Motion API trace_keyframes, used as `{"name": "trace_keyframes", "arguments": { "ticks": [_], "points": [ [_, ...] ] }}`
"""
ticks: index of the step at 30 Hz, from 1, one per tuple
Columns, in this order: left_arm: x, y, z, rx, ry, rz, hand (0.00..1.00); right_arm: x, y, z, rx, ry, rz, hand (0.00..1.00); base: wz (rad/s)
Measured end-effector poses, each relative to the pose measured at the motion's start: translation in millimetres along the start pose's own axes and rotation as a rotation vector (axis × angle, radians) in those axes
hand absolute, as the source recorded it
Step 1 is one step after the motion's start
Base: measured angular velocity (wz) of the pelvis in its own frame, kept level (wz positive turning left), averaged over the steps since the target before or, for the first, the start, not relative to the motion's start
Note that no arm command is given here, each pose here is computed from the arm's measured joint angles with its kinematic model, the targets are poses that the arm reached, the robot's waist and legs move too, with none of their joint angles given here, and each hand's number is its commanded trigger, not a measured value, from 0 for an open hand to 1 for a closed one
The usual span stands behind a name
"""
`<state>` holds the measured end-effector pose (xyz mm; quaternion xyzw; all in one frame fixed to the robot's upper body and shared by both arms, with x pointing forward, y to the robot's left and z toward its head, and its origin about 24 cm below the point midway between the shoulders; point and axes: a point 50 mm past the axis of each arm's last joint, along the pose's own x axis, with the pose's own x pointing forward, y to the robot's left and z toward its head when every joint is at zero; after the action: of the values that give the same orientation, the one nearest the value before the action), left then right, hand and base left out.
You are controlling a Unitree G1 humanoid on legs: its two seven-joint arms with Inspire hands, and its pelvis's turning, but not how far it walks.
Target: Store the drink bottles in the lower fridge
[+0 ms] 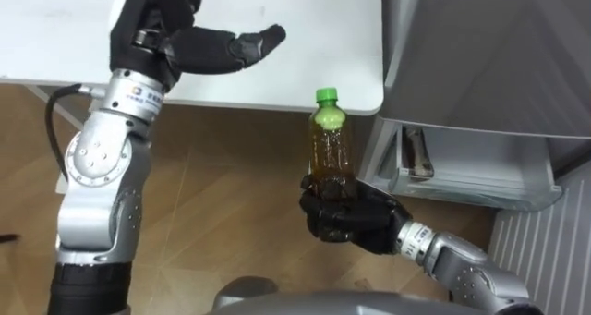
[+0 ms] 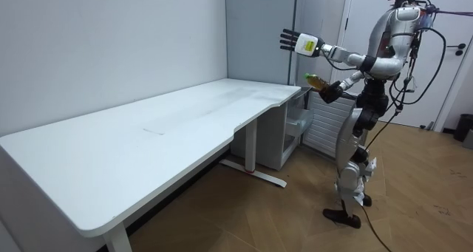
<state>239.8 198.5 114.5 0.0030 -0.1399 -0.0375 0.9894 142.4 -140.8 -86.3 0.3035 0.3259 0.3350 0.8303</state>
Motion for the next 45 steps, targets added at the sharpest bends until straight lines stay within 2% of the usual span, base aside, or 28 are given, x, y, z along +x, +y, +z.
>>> {"name": "trace_keyframes", "arguments": {
  "ticks": [4, 8, 15, 19, 22, 24, 27, 35, 39, 45],
  "points": [
    [-2.3, 15.8, 1.4, 0.016, -0.005, 0.116, 0.0, -7.8, -4.3, -4.8, 0.006, 0.003, -0.042, 1.0, -0.01],
    [-9.0, 33.8, -17.9, 0.021, 0.081, 0.246, 0.0, -16.2, -9.1, -9.1, 0.023, -0.002, -0.091, 1.0, 0.01],
    [-40.8, 65.1, -64.0, 0.029, 0.296, 0.486, 0.0, -25.2, -17.0, -6.3, 0.019, -0.027, -0.166, 1.0, -0.01],
    [-73.1, 73.1, -101.5, 0.002, 0.482, 0.593, 0.0, -28.7, -21.5, -4.3, 0.025, -0.043, -0.22, 1.0, 0.02],
    [-101.3, 69.8, -132.1, -0.012, 0.65, 0.631, 0.0, -28.9, -22.0, -3.2, 0.024, -0.048, -0.223, 1.0, 0.03],
    [-127.2, 63.4, -149.1, -0.015, 0.771, 0.641, 0.0, -29.0, -22.1, -5.0, 0.043, -0.056, -0.234, 1.0, 0.0],
    [-146.8, 58.4, -162.6, -0.013, 0.877, 0.638, 0.0, -30.2, -24.7, -9.0, 0.094, -0.073, -0.261, 1.0, 0.05],
    [-218.4, 51.1, -192.2, -0.01, 1.22, 0.679, 0.0, -44.9, -40.5, -23.5, 0.169, -0.042, -0.407, 1.0, 0.0],
    [-234.4, 49.0, -194.9, -0.021, 1.281, 0.675, 0.0, -54.1, -47.7, -32.9, 0.206, -0.014, -0.473, 1.0, 0.0],
    [-263.3, 43.4, -199.4, -0.046, 1.407, 0.665, 0.0, -71.4, -56.7, -59.3, 0.368, -0.001, -0.594, 1.0, -0.01]
  ]
}}
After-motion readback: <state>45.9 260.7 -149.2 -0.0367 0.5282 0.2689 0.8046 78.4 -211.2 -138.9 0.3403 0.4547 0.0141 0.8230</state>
